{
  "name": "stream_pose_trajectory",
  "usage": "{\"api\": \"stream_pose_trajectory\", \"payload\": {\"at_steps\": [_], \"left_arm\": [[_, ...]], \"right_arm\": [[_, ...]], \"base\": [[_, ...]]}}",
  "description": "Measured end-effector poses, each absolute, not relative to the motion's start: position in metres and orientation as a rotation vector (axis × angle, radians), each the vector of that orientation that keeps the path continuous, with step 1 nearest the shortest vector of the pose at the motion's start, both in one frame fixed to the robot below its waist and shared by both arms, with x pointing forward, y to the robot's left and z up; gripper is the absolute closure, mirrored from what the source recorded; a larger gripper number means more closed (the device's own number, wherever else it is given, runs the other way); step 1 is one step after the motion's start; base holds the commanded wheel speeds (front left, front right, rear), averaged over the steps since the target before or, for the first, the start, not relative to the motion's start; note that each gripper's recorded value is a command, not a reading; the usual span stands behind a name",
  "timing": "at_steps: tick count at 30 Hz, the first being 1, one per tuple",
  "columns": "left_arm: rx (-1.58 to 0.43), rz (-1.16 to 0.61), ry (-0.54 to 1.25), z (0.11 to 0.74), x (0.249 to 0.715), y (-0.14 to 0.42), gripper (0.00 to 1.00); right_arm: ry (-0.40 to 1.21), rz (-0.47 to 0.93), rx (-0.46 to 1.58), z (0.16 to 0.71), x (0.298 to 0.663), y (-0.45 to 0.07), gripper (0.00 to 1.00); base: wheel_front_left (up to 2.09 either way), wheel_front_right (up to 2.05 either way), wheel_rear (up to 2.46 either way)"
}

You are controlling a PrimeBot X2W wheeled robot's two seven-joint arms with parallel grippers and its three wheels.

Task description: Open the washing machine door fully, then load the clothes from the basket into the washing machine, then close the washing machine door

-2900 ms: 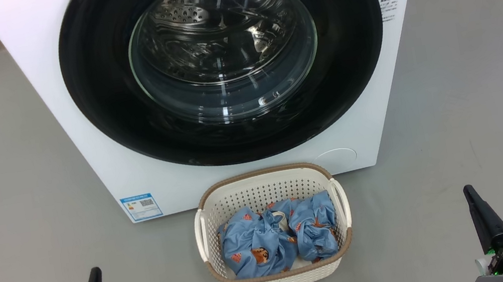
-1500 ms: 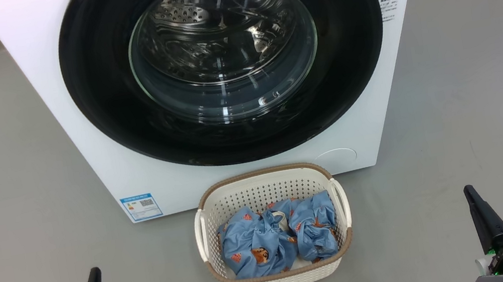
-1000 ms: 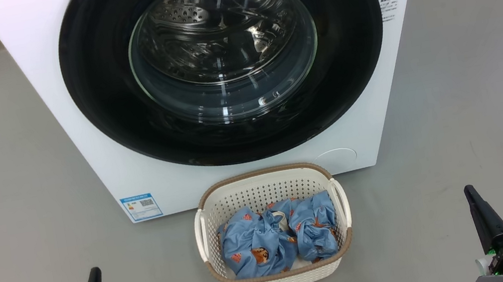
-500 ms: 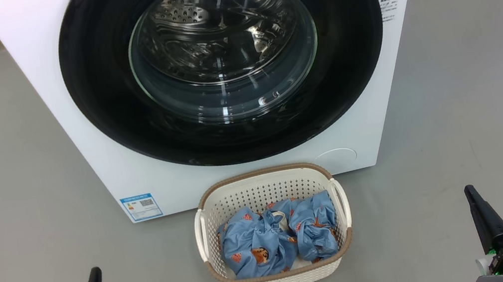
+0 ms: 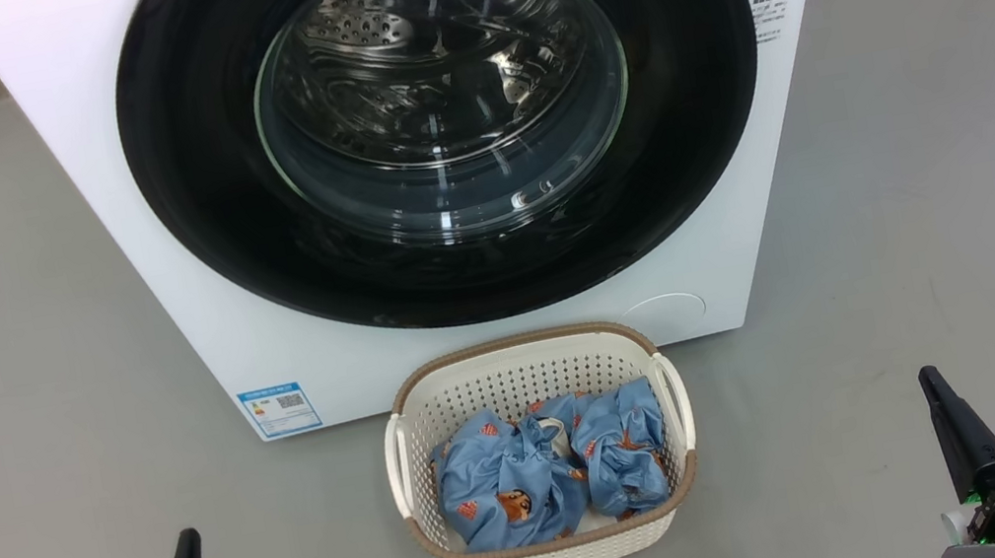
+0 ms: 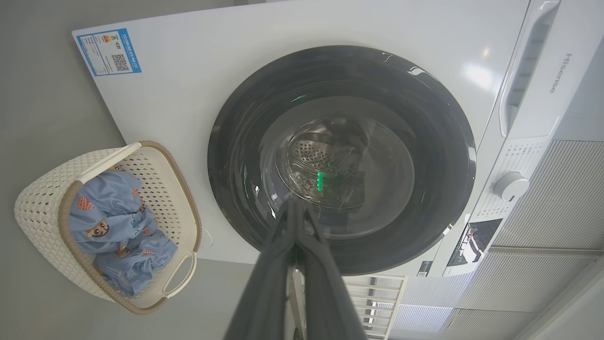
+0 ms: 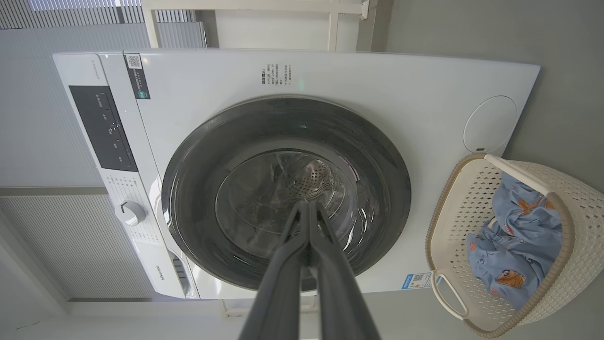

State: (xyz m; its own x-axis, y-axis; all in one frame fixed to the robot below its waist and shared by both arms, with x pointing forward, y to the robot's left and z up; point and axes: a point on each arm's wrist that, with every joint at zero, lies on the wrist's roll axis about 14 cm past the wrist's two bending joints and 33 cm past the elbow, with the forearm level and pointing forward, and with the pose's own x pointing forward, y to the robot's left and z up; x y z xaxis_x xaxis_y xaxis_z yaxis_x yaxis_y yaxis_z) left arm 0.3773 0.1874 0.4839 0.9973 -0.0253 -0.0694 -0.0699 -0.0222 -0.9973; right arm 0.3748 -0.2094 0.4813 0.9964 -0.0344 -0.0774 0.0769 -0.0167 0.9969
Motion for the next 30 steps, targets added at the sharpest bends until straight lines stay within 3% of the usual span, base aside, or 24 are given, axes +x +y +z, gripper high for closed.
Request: {"api": "stream_pose_trajectory", "payload": {"at_steps": [30], "left_arm": [[-1.594, 0.036, 0.073, 0.484, 0.3774, 0.1876, 1.0]], "right_arm": [[0.032, -0.09, 1.584, 0.4811, 0.3747, -0.2093, 1.0]], "base": [[0.0, 0.0, 0.0]]}}
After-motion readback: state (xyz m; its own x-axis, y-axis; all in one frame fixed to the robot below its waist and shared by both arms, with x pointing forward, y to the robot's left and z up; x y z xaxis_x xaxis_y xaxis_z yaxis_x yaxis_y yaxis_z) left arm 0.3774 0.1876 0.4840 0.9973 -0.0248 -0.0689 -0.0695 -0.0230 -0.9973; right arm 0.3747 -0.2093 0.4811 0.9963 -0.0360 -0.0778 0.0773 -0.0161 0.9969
